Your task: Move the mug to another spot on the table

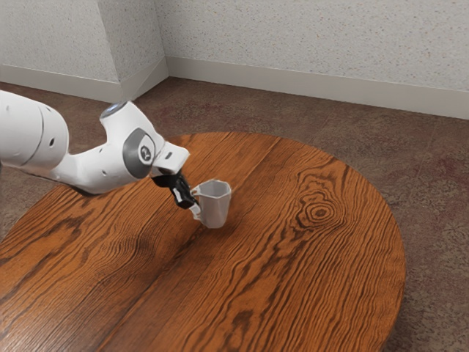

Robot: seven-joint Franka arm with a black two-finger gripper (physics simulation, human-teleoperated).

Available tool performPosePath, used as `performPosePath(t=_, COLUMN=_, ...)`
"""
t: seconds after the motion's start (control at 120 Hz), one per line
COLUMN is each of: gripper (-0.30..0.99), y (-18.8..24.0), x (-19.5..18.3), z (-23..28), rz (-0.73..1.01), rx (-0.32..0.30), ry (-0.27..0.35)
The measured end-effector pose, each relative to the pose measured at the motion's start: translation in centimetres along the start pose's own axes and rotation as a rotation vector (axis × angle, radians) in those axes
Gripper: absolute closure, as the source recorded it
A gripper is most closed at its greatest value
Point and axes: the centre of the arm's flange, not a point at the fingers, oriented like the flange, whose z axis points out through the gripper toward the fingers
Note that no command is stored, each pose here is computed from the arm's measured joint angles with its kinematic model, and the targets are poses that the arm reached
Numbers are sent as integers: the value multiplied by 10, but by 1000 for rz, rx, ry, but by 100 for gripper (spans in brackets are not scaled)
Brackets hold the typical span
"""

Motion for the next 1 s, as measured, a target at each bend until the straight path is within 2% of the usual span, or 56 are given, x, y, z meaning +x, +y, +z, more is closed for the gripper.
performPosePath(t=0.2, gripper=73, y=-6, x=-20, z=4, rz=82, rx=3, ry=-13)
performPosePath(t=0.767, gripper=72, y=-15, x=-43, z=21, rz=231, rx=-10, ry=-33)
performPosePath(t=1.0, gripper=52, y=-14, x=-47, z=27, rz=263, rx=-32, ry=-36)
